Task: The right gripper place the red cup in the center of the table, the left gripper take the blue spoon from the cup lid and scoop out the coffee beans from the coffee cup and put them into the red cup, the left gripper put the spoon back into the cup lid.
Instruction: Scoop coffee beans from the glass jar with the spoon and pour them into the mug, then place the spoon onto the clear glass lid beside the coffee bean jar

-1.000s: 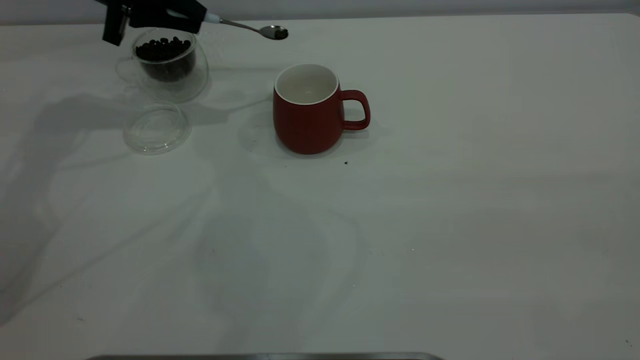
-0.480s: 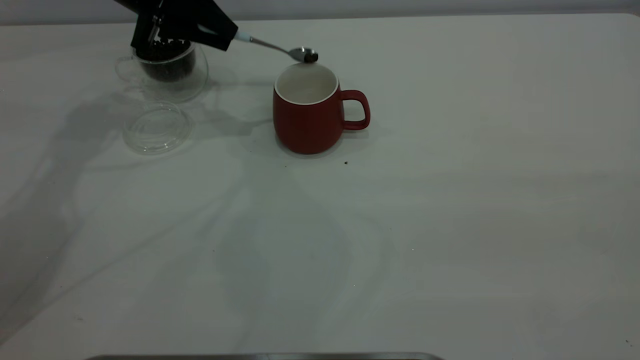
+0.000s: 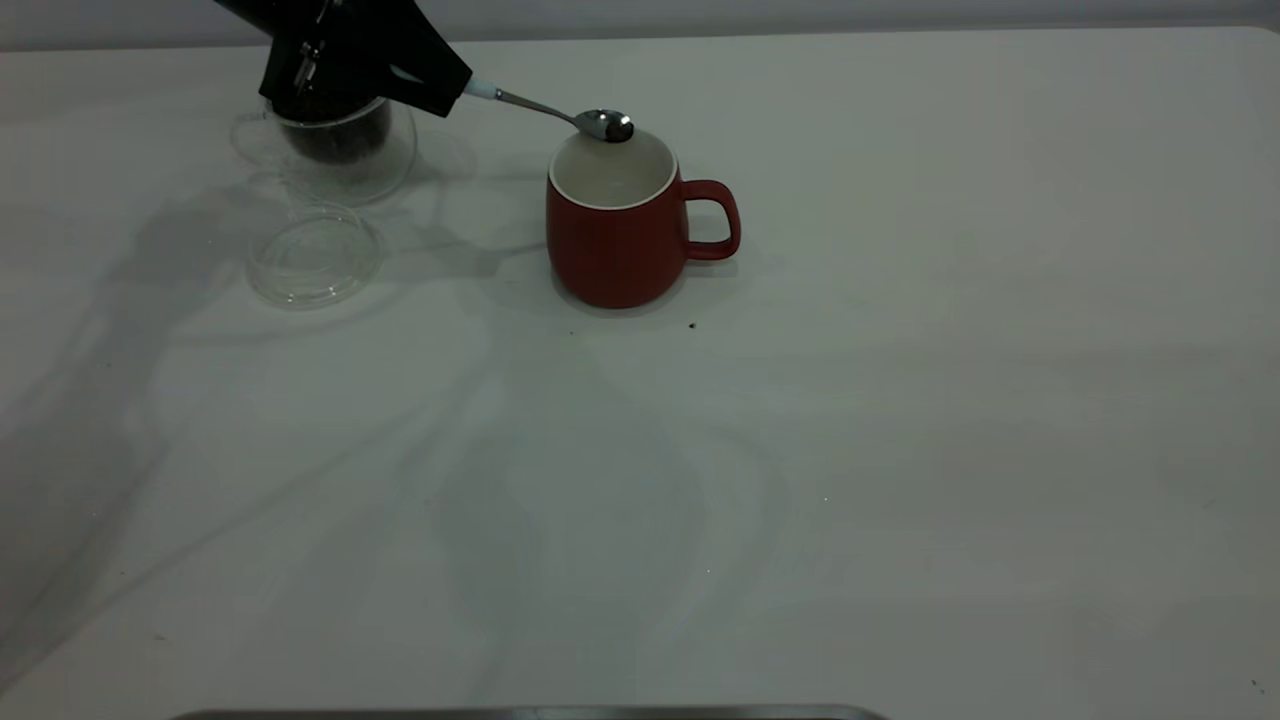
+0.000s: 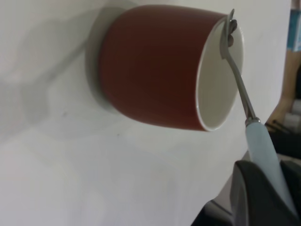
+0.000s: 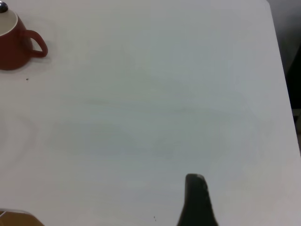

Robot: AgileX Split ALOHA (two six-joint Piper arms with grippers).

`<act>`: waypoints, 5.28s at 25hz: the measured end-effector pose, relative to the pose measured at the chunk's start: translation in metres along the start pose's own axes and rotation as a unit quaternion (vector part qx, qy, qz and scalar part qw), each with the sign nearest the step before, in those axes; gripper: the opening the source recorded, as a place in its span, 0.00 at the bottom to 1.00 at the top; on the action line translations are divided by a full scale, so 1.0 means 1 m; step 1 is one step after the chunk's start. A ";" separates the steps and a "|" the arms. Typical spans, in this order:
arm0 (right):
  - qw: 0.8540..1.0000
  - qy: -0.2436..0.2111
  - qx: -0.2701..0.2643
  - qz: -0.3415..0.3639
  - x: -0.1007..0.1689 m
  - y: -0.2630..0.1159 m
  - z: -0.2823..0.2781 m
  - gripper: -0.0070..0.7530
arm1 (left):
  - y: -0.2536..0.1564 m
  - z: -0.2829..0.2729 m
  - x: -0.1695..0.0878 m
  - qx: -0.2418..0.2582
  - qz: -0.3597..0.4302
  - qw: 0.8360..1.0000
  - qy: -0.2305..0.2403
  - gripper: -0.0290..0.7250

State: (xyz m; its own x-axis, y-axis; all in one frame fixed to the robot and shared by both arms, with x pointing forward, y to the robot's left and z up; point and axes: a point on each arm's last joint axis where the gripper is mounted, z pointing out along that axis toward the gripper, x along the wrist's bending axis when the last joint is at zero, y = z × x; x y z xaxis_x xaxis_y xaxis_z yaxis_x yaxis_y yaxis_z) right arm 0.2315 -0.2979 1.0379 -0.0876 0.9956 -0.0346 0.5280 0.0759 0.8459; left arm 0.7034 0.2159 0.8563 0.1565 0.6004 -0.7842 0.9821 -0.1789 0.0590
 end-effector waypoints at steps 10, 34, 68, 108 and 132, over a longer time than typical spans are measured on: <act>1.000 0.000 0.000 0.000 0.000 0.000 0.000 0.78 | -0.002 0.001 0.002 0.011 0.146 0.989 0.012 0.20; 1.000 0.000 0.000 0.000 0.000 0.000 0.000 0.78 | 0.007 -0.064 -0.039 -0.044 0.219 0.973 0.057 0.20; 1.000 0.000 0.000 0.000 0.000 0.000 0.000 0.78 | -0.169 -0.095 0.122 -0.233 -0.129 0.964 -0.024 0.20; 1.000 0.000 0.000 0.000 0.000 0.000 0.000 0.78 | -0.152 -0.043 0.154 -0.285 -0.204 0.930 -0.111 0.79; 1.000 0.000 0.000 0.000 0.000 0.000 0.000 0.78 | -0.155 -0.040 0.163 -0.276 -0.214 0.935 -0.057 0.80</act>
State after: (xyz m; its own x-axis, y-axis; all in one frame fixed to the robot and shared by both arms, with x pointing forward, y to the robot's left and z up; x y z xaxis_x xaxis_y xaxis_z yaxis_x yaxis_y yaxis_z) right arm 0.2316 -0.2979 1.0377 -0.0876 0.9956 -0.0346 0.5286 0.0759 0.8455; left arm 0.5810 0.3730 0.7439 -0.2445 0.4322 -0.8680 0.8614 0.5079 0.0103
